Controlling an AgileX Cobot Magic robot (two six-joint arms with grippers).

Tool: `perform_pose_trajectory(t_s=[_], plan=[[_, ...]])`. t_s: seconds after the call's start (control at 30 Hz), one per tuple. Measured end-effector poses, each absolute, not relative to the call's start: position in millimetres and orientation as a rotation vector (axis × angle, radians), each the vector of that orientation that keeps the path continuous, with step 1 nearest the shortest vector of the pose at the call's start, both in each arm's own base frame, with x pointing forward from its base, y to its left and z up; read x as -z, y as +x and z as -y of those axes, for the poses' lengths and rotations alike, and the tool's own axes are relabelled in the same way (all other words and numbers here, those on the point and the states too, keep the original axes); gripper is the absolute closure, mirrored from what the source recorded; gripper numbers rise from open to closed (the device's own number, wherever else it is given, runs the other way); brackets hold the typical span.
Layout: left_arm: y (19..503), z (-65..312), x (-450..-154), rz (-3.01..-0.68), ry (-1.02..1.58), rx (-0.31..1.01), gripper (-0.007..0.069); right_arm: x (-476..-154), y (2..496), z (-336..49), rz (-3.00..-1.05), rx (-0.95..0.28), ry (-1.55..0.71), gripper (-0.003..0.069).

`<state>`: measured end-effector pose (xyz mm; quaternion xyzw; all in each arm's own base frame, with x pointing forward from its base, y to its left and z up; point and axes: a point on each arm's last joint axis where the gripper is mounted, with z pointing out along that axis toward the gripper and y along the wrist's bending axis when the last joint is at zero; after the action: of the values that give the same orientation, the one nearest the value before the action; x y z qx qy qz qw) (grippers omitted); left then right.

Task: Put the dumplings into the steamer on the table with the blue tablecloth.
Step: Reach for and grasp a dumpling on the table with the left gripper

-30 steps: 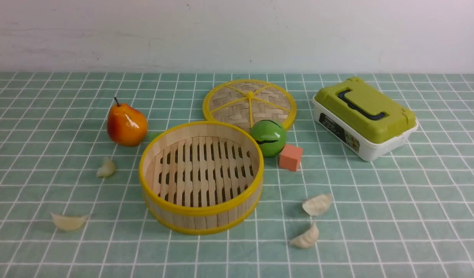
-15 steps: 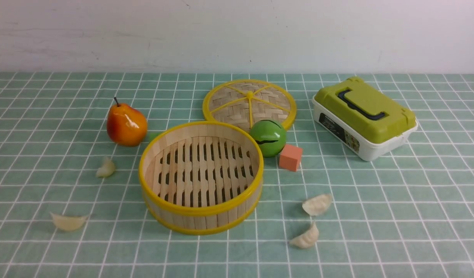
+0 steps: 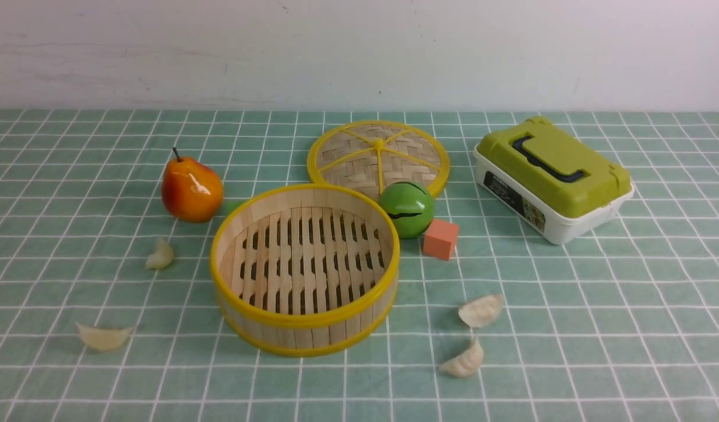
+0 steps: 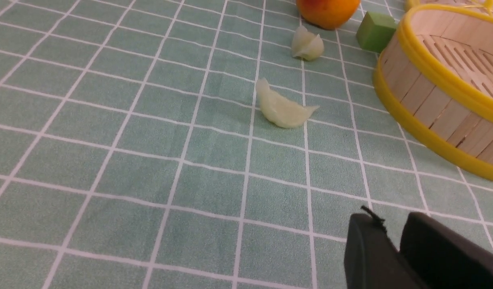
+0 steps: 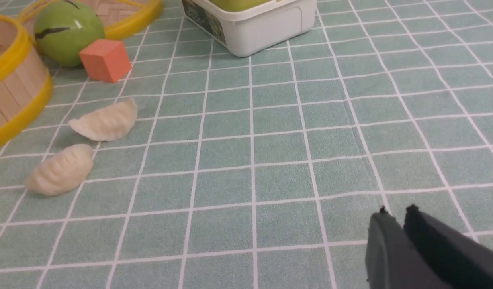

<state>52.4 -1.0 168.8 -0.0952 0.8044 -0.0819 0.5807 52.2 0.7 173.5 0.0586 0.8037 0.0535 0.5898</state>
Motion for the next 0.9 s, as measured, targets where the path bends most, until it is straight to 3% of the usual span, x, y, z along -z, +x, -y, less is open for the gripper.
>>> perform_pose_trajectory(t_s=[0.23,0.53,0.63,0.73,0.8,0.9], plan=[[55.2,1.2,-179.5,-1.759,-0.207,0.204,0.0494,-181.4,55.2,-0.7,-1.752,-0.121,0.118,0.0584],[53.0,2.1,-223.6,-1.274,-0.121,0.223,0.0484,-229.7,51.1,-2.3,-1.215,-0.148,0.06,0.057],[45.8,2.7,-240.7,-1.071,-0.105,0.257,0.0482,-246.8,42.6,-2.8,-1.005,-0.227,0.078,0.0565],[37.8,3.0,-252.9,-0.908,-0.127,0.358,0.0482,-253.5,37.9,-2.6,-0.913,-0.297,0.103,0.0564],[30.1,3.1,-261.8,-0.773,-0.195,0.584,0.0482,-255.5,36.7,-2.7,-0.891,-0.382,0.141,0.0564],[27.6,3.5,-273.9,-0.761,-0.235,0.698,0.0499,-263.3,36.1,-2.7,-0.91,-0.428,0.167,0.057]])
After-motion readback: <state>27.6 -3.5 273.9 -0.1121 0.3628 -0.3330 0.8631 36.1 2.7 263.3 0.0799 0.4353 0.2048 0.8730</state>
